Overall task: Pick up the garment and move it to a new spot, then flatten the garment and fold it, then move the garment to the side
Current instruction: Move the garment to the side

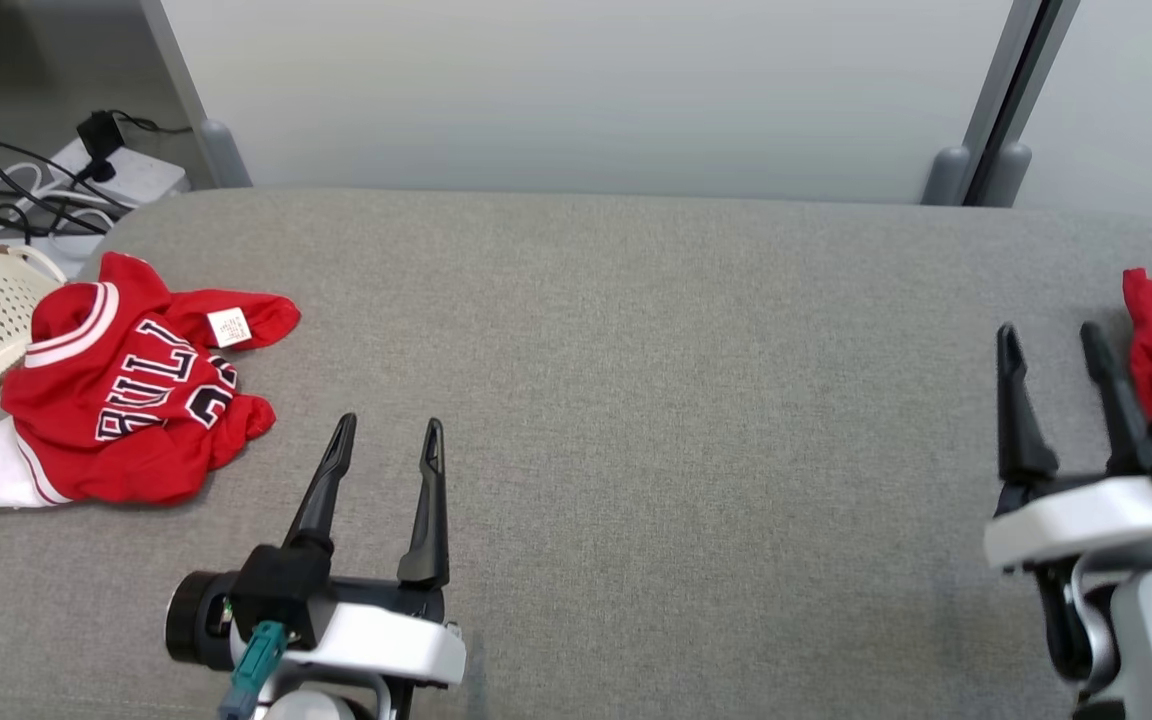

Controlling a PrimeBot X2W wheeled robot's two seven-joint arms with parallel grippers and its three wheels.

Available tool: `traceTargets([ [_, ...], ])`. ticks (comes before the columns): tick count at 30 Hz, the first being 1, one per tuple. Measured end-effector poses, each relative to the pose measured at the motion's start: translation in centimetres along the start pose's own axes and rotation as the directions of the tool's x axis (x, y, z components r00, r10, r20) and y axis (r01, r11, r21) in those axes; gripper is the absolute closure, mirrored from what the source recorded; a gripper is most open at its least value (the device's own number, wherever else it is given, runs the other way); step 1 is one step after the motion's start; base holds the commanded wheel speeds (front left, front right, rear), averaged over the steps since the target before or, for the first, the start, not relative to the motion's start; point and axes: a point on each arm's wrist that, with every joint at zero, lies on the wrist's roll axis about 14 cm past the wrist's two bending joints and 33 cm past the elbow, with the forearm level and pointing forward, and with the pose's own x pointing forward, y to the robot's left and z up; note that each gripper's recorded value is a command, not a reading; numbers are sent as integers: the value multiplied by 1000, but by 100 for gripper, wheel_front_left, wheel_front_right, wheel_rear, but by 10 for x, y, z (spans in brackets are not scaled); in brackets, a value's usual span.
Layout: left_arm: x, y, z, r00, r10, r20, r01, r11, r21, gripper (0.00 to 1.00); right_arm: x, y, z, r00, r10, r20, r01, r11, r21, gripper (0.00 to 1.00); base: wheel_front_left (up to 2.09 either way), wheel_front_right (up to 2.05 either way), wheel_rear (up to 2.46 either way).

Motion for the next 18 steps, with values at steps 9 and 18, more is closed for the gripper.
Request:
traceTargets([
  [9,-22,2,4,1000,-1,6,1,1000,-21,0,-45,12,2,1000,2,14,-2,1000,30,0,0,0,0],
  [18,-33,2,2,1000,-4,-5,4,1000,-29,0,-82,18,-13,999,-1,-37,3,999,47,0,0,0,0],
])
